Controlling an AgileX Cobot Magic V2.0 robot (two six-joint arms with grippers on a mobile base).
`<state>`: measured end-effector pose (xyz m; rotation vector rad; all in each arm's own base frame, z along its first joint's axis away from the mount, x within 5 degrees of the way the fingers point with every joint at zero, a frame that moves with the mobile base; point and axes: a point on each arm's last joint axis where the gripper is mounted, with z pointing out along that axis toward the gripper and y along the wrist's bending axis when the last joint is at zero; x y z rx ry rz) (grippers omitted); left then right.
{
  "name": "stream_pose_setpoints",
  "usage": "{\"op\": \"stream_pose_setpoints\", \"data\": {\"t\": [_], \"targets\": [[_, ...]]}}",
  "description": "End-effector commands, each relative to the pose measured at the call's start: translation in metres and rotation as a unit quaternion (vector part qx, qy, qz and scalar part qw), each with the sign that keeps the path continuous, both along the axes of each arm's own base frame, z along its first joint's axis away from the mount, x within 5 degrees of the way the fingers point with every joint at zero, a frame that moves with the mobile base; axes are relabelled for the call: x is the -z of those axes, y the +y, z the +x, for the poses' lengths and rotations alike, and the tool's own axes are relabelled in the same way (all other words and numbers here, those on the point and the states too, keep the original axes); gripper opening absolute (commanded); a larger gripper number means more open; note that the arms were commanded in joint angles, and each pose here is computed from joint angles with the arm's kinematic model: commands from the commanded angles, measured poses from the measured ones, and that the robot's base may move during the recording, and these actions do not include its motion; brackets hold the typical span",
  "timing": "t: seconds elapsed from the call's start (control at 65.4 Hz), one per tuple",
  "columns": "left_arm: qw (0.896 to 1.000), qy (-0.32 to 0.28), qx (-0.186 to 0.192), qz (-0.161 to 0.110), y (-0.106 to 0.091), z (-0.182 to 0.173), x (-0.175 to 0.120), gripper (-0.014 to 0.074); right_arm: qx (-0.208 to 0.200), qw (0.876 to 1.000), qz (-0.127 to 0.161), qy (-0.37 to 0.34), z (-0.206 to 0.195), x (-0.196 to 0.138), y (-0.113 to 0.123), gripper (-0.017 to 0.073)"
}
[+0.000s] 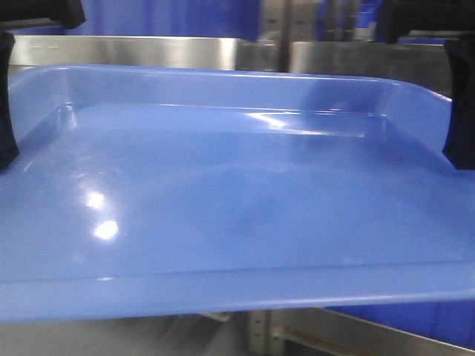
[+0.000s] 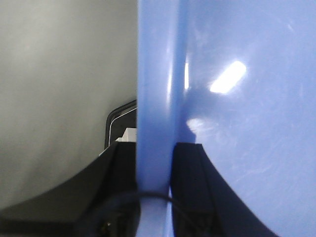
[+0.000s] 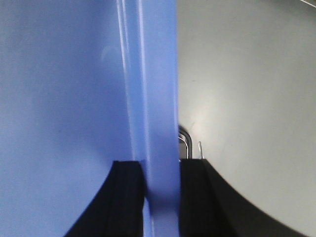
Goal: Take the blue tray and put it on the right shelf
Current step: 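Hold the tray level with both grippers while driving to the shelf, then raise the held tray with both grippers above the shelf rail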
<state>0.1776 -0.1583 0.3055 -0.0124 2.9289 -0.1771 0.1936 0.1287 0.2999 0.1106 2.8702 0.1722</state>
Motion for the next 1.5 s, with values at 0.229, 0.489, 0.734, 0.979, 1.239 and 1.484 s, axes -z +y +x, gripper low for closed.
{"op": "stream_pose_setpoints", "data": {"t": [0.229,0.489,0.734,0.979,1.239,1.484], "targets": [[0.999,-0.003,-0.002,-0.052,-0.0063,-0.0065,-0.0148,0.0034,0.004,0.997,0.055,-0.046,0.0011,-0.0181,0.0056,0.0160],[0.999,-0.003,-0.002,-0.052,-0.0063,-0.0065,-0.0148,0.0034,0.004,0.997,0.055,-0.046,0.0011,-0.0181,0.0056,0.0160],[0.999,-0.003,-0.002,-0.052,-0.0063,-0.0065,-0.0148,0.0034,0.004,0.997,0.055,-0.046,0.0011,-0.0181,0.0056,0.0160],[0.999,-0.003,-0.002,-0.052,-0.0063,-0.0065,-0.0148,0.0034,0.004,0.997,0.055,-0.046,0.0011,-0.0181,0.0056,0.0160],[0.999,-0.003,-0.002,-0.052,-0.0063,-0.0065,-0.0148,0.0034,0.004,0.997,0.055,-0.046,0.0011,-0.0181,0.0056,0.0160],[0.999,-0.003,-0.002,-0.052,-0.0063,-0.0065,-0.0148,0.0034,0.004,0.997,0.055,-0.046,0.0011,-0.0181,0.0056,0.0160]]}}
